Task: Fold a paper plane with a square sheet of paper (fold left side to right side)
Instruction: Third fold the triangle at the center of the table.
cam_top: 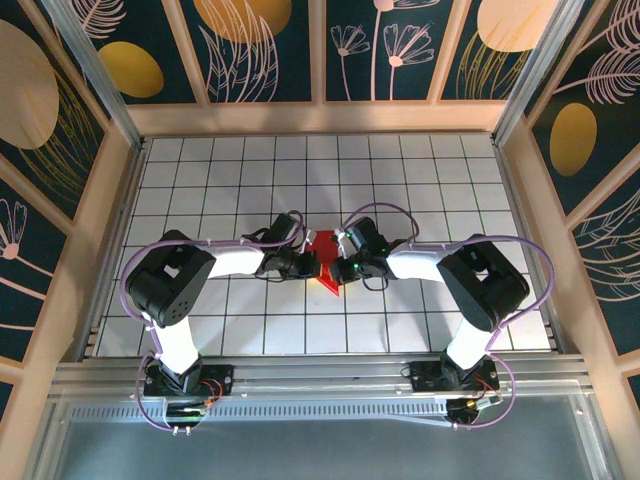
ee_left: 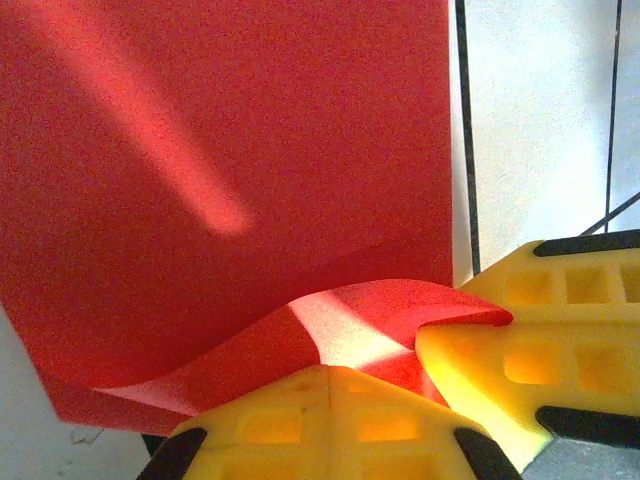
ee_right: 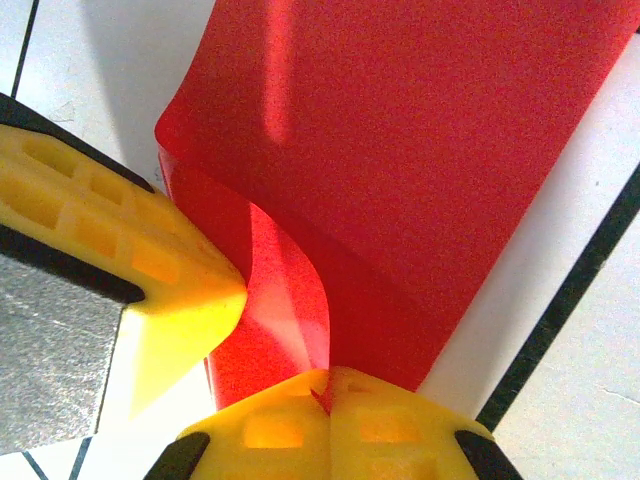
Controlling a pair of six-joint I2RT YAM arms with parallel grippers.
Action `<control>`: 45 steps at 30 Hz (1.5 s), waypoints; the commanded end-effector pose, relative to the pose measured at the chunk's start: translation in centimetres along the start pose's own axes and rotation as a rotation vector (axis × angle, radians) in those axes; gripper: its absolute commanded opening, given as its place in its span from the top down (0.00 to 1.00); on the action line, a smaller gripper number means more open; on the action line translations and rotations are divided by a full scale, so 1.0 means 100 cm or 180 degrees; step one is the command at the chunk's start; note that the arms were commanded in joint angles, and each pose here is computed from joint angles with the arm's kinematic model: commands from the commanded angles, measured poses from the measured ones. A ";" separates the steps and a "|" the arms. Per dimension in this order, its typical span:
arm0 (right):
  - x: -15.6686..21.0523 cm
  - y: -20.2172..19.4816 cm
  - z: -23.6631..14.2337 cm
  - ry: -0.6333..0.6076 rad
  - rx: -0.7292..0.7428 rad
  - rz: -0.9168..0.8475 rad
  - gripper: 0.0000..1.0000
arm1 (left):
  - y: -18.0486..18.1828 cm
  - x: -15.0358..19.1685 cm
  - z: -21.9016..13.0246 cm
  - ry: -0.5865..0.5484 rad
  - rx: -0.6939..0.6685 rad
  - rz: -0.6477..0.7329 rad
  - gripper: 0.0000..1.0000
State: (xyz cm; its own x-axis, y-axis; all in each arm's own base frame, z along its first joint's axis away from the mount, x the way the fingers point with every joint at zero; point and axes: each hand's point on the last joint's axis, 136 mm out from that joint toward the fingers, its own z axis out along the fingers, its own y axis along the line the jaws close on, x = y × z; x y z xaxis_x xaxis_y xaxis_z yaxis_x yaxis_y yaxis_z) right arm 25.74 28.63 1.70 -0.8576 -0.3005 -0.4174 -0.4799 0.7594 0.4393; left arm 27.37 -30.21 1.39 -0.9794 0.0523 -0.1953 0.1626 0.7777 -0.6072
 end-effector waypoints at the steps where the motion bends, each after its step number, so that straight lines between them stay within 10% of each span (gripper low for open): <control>1: 0.031 -0.019 0.010 0.0345 0.0197 0.0163 0.96 | 0.014 0.013 0.003 0.0099 -0.0167 -0.0049 0.98; 20: -0.017 -0.002 -0.050 -0.0294 -0.0209 0.0454 0.63 | 0.018 0.013 0.006 0.0092 -0.0192 -0.0093 0.99; 30: 0.015 0.036 -0.055 -0.0013 -0.0986 0.0803 0.92 | 0.014 0.009 0.004 0.0058 -0.0171 -0.0086 0.98; 45: 0.033 0.032 -0.025 0.0228 -0.0898 0.0863 0.95 | 0.013 0.008 0.004 0.0060 -0.0172 -0.0083 0.98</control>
State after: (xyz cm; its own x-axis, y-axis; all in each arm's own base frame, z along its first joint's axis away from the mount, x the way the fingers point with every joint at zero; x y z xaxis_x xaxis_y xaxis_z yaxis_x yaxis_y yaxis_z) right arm 21.00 28.24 3.90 -0.9668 -0.1534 -0.2044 -0.2548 0.6410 0.7240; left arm 27.37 -30.20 1.35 -0.9797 0.0489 -0.1945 0.1595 0.7777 -0.6080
